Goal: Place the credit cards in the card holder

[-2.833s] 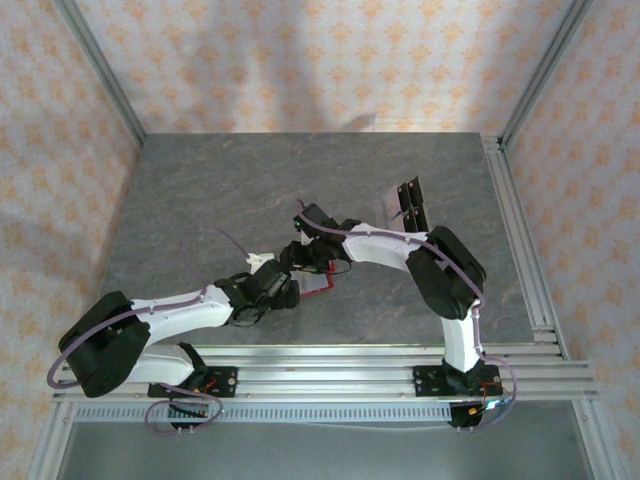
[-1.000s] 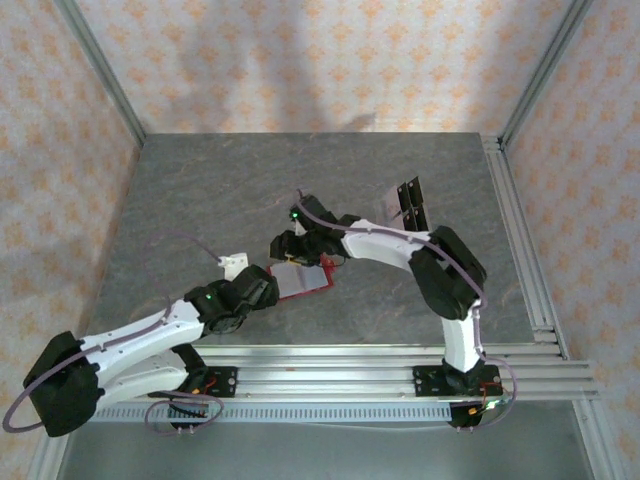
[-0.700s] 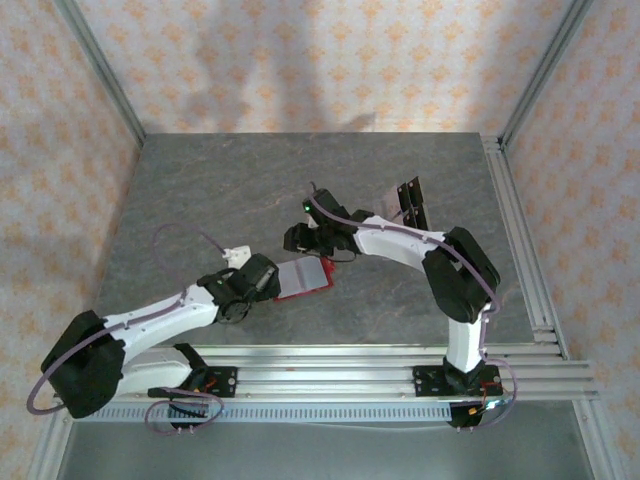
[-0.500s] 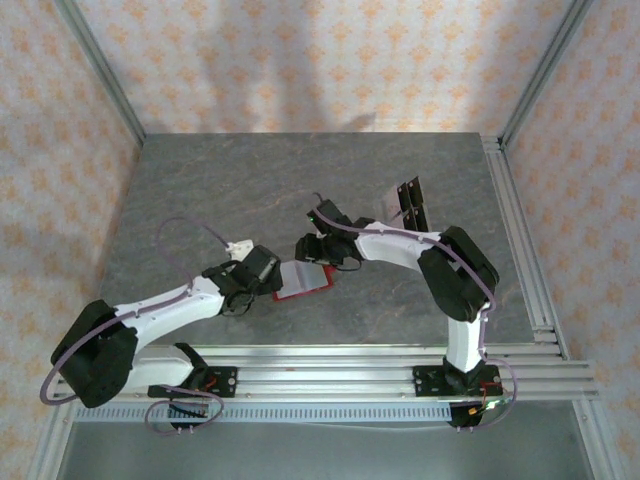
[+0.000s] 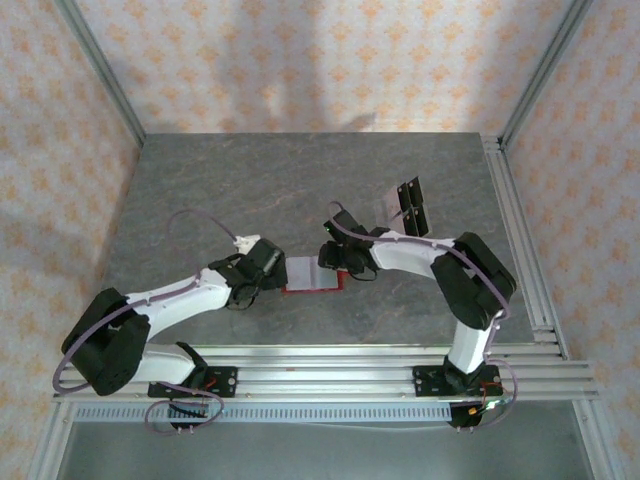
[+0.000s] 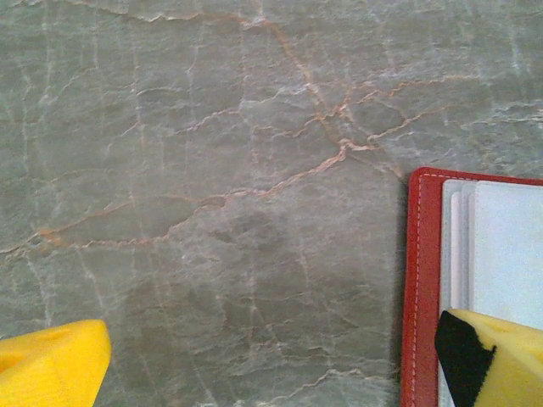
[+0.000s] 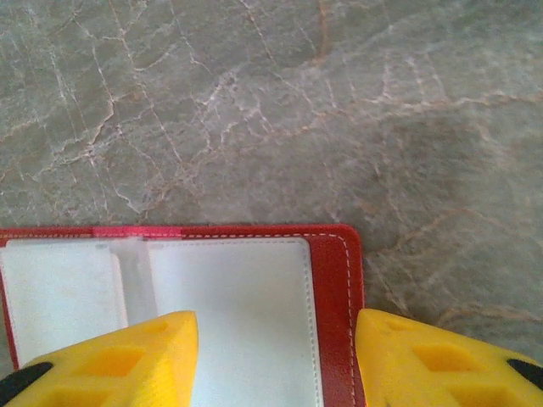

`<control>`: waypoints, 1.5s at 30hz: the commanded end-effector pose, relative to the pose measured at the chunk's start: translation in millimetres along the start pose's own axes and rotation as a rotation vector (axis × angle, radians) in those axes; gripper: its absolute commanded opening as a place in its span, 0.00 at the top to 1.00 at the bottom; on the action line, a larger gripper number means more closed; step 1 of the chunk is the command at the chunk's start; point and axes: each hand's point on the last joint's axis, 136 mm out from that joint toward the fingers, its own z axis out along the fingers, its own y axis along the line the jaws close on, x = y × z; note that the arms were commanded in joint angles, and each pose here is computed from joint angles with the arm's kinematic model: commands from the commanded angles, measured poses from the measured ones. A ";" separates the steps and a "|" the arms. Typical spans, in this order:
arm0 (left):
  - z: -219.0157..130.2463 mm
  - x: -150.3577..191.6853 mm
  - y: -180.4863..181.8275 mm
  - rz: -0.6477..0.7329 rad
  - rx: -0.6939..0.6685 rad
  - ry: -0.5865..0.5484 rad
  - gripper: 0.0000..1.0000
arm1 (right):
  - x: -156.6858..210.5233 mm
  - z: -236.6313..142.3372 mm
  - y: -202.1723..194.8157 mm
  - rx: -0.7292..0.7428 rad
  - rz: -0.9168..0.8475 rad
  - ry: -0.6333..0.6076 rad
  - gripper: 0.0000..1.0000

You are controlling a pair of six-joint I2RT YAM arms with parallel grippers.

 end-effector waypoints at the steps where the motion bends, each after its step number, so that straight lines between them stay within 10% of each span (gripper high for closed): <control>1: -1.8 -13.1 -4.7 0.013 0.007 -0.023 0.00 | -15.7 -26.1 12.2 -0.053 0.001 -0.068 0.48; 8: -3.0 -15.5 -7.3 0.029 0.007 -0.011 0.00 | -52.8 -95.2 41.6 -0.079 -0.152 -0.129 0.49; 16: -6.8 -20.2 -4.8 0.032 -0.011 -0.003 0.00 | -100.9 -131.3 -59.5 0.366 -0.196 -0.116 0.52; 26: -7.3 -19.7 -3.2 0.037 -0.008 0.002 0.00 | -106.0 -119.8 -133.7 0.563 -0.175 -0.009 0.65; 45: -2.4 -17.2 -4.5 0.033 -0.007 0.010 0.00 | -97.8 -85.7 -157.9 0.564 -0.136 0.060 0.73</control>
